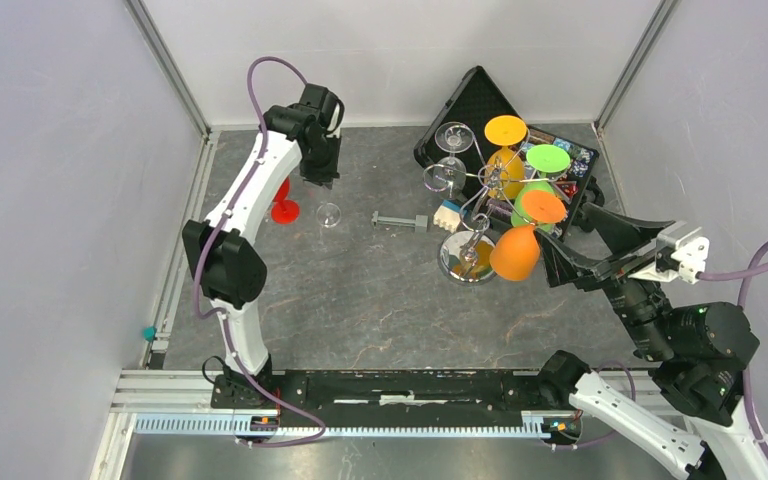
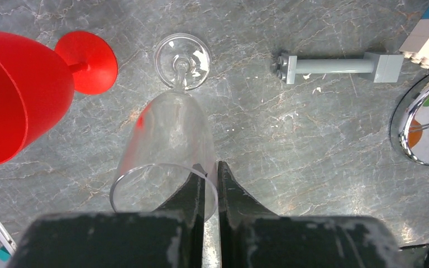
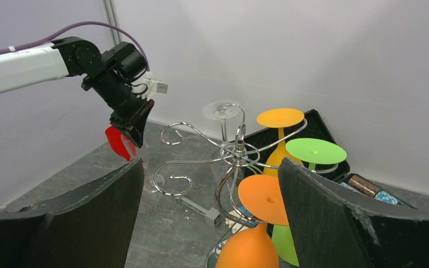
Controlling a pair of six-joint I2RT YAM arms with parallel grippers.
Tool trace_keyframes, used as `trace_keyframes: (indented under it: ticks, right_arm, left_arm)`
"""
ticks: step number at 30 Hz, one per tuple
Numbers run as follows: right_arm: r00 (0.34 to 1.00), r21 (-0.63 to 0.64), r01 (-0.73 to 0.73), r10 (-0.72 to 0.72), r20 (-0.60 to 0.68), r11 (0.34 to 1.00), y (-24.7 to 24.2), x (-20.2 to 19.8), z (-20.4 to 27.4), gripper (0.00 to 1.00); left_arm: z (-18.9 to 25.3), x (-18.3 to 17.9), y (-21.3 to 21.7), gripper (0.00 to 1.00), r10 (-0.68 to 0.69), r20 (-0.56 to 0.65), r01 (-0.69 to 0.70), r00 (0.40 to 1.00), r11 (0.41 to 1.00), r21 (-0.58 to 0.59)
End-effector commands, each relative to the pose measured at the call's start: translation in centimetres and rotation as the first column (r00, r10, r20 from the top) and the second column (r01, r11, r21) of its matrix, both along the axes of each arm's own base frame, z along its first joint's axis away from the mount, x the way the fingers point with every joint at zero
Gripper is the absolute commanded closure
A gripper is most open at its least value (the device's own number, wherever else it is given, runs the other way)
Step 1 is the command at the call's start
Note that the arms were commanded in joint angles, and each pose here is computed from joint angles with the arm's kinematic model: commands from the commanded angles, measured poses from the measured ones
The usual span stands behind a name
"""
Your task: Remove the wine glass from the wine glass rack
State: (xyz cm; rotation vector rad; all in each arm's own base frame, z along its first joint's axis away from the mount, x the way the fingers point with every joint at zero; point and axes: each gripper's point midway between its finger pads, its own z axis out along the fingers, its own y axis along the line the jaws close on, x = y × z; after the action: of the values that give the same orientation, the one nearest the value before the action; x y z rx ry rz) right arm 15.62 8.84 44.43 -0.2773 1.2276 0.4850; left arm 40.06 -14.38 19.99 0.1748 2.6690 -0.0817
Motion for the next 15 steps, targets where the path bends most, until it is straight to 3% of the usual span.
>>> trace_keyframes:
  ticks: [1, 9, 15]
  right_arm:
    - [1.000, -0.007, 0.026, -0.026, 0.006, 1.000, -1.0, -0.4, 0.5, 0.06]
    - [0.999, -0.083, -0.006, 0.002, -0.053, 0.997, 0.1, 0.0, -0.9, 0.06]
    - [0.997, -0.061, -0.017, 0.012, -0.080, 0.998, 0.2, -0.1, -1.4, 0.06]
  left_arm:
    - [1.3, 0.8, 0.7, 0.98, -0.036, 0.031, 0.035, 0.999, 0.999, 0.020]
    - [1.0, 2.1, 1.8, 0.93, -0.015, 0.043, 0.012, 0.999, 0.998, 0.055]
    - [1.5, 3.2, 1.9, 0.73, -0.003, 0.066, 0.000, 0.998, 0.999, 0.046]
